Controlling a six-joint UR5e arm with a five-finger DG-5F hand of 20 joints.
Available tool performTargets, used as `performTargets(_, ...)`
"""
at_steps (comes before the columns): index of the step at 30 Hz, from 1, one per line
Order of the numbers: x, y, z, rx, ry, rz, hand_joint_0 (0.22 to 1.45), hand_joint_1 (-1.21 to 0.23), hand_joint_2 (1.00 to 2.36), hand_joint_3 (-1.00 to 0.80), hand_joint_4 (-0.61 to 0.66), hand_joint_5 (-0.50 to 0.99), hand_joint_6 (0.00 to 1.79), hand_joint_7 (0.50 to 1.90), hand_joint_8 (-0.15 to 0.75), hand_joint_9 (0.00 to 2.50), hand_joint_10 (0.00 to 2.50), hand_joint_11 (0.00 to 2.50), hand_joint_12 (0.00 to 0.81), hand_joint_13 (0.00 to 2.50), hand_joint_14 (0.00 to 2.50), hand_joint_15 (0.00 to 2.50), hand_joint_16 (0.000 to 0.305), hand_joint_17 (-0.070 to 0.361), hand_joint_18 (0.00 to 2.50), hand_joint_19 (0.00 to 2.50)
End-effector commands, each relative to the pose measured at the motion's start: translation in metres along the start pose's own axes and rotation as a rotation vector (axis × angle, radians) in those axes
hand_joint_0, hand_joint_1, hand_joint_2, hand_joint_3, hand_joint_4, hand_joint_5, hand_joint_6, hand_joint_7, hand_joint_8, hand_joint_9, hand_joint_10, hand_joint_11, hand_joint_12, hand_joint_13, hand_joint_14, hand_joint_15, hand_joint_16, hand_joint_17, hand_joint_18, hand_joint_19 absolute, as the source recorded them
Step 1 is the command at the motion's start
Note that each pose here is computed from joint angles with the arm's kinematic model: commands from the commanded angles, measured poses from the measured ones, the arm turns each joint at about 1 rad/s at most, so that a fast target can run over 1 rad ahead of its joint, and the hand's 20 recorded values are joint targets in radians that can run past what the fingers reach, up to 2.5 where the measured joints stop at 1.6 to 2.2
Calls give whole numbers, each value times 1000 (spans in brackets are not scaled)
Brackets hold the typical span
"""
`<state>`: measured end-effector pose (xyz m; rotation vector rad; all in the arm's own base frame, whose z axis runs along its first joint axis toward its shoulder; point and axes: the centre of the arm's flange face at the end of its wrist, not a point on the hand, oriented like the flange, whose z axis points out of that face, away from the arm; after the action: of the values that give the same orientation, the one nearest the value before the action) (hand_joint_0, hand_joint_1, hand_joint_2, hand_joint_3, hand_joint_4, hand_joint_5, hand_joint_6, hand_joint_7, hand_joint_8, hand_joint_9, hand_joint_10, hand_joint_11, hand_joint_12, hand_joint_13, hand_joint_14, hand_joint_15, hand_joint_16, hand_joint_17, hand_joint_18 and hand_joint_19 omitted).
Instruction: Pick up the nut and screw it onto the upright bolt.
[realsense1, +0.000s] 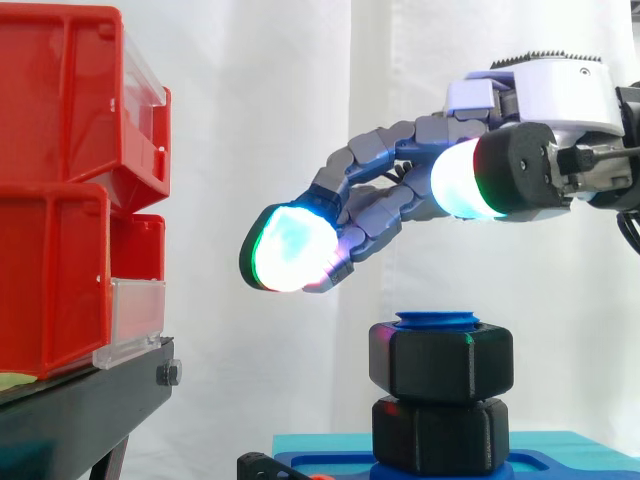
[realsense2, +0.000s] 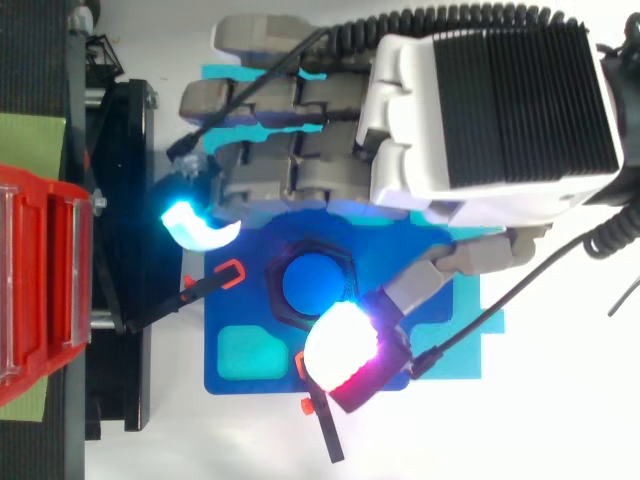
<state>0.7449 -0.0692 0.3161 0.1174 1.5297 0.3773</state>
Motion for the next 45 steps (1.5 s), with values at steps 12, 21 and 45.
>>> performTargets(12, 24, 16, -1, 4, 16, 27, 413, -309, 1000, -500, 83, -197, 500, 533, 185, 308, 0, 0, 328, 0, 0, 0, 47, 106, 0, 0)
performTargets(21, 25, 17, -1, 4, 19, 31, 421, -328, 1000, -500, 155, -154, 501, 625, 205, 436, 0, 0, 307, 42, 0, 0, 42, 94, 0, 0)
performTargets(45, 44, 6, -11, 8, 22, 43, 446, -354, 1000, -500, 228, -90, 503, 849, 254, 770, 0, 0, 275, 309, 0, 0, 33, 74, 0, 0)
